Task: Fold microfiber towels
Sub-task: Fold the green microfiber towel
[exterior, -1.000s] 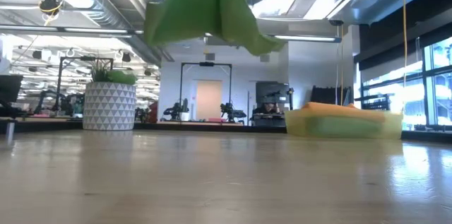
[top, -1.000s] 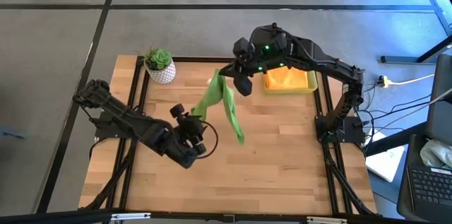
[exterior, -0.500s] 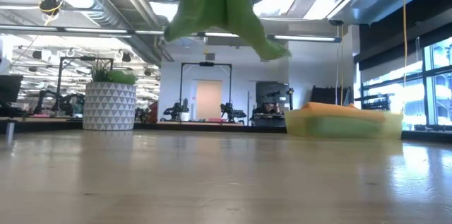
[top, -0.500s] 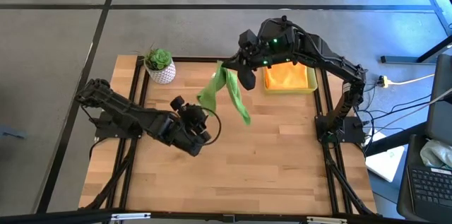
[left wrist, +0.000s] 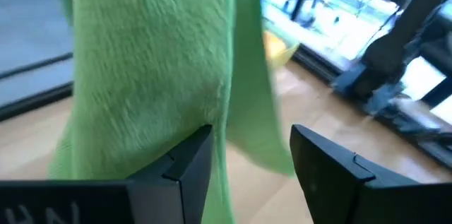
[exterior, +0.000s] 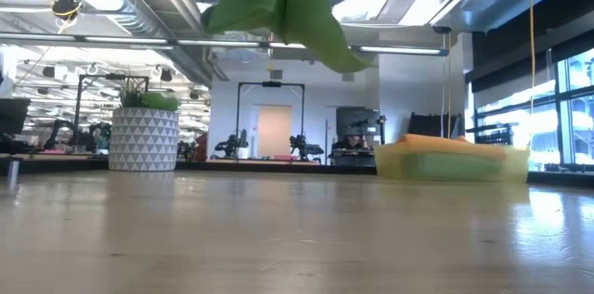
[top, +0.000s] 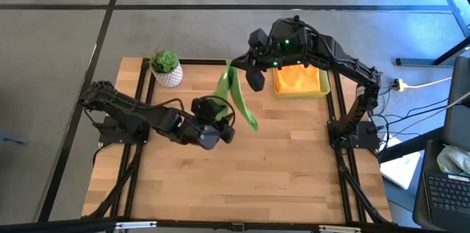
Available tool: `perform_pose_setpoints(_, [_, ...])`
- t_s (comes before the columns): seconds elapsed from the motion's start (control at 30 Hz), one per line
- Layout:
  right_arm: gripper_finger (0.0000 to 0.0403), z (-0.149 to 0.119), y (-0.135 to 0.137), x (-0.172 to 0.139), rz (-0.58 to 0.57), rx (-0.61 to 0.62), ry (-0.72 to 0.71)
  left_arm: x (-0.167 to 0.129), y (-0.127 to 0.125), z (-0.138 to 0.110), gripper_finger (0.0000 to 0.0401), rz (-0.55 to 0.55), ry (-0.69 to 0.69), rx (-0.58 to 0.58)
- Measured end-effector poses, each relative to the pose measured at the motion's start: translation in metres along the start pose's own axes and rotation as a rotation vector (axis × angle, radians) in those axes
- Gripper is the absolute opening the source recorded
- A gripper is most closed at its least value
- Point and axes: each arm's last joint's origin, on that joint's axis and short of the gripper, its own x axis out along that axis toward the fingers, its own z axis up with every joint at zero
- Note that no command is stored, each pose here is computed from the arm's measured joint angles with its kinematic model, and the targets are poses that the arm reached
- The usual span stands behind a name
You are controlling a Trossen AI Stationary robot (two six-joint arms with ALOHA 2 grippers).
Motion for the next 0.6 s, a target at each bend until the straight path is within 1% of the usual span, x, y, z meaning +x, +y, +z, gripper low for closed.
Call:
perform_pose_setpoints(0.07, [0.0002,0.0,0.0,0.0,0.0,-0.022,0.001,0.004,0.0,0.004,0.0183,-0.018,0.005,-0.023])
perform_pose_setpoints(0.17, [0.0003,0.0,0.0,0.0,0.008,-0.03,0.003,0.013,0.005,0.009,0.0183,0.014,-0.002,-0.017])
perform_pose_setpoints(0.3, [0.0004,-0.001,0.002,0.0,0.035,-0.03,0.01,0.021,0.01,0.018,0.0183,0.077,-0.074,-0.004])
perform_pose_setpoints(0.43, [0.0004,-0.003,0.005,0.0,0.042,-0.057,0.031,0.029,0.01,0.029,0.0183,0.081,-0.129,0.008])
perform_pose_setpoints(0.6, [0.0005,-0.01,0.005,-0.002,0.058,-0.099,0.105,0.033,0.016,0.042,0.0183,0.136,-0.204,0.012])
